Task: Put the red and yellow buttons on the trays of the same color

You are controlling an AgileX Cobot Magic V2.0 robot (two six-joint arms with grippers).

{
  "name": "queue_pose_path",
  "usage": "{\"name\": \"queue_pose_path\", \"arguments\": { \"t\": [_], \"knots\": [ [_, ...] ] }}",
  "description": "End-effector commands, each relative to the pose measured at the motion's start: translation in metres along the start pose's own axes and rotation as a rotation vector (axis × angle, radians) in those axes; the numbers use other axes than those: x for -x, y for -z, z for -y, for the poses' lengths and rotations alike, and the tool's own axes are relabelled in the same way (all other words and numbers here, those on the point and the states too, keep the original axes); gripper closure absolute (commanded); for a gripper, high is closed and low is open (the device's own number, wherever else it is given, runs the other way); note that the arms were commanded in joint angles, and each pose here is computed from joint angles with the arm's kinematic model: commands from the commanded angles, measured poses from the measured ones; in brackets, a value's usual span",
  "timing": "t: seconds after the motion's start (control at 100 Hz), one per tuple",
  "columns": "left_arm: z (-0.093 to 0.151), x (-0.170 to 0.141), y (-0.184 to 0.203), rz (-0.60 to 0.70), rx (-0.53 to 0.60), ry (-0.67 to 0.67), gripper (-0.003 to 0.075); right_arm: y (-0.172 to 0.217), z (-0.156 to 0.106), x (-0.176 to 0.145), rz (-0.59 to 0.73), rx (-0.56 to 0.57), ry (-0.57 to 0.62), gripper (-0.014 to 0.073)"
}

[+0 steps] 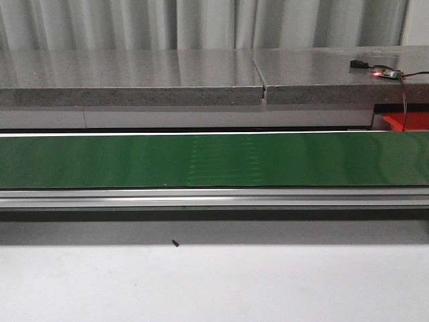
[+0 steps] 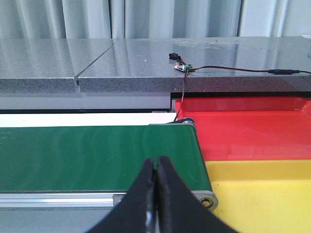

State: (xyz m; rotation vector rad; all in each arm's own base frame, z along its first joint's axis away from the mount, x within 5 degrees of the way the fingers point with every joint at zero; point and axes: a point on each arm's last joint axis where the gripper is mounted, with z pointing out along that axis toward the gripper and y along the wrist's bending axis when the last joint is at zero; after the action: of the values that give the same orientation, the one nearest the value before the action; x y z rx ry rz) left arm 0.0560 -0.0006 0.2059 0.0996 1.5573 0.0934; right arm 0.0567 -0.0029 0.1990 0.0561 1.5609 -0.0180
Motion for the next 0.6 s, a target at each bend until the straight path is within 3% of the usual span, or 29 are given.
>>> {"name": "queue_pose_path", "arguments": {
  "t": [0.0, 0.35, 0.59],
  "knots": [
    [0.000, -0.006, 0.001, 0.070, 0.018, 0.019, 0.0739, 0.003, 0.000, 0.013, 0.109, 0.000, 0.014, 0.0662],
    [-0.001, -0.004, 0.001, 0.082, 0.020, 0.019, 0.0739, 0.003, 0.000, 0.013, 0.109, 0.000, 0.014, 0.0662],
    [-0.003, 0.017, 0.005, 0.135, 0.025, 0.019, 0.0739, 0.003, 0.000, 0.013, 0.109, 0.000, 0.014, 0.0662]
  ]
}}
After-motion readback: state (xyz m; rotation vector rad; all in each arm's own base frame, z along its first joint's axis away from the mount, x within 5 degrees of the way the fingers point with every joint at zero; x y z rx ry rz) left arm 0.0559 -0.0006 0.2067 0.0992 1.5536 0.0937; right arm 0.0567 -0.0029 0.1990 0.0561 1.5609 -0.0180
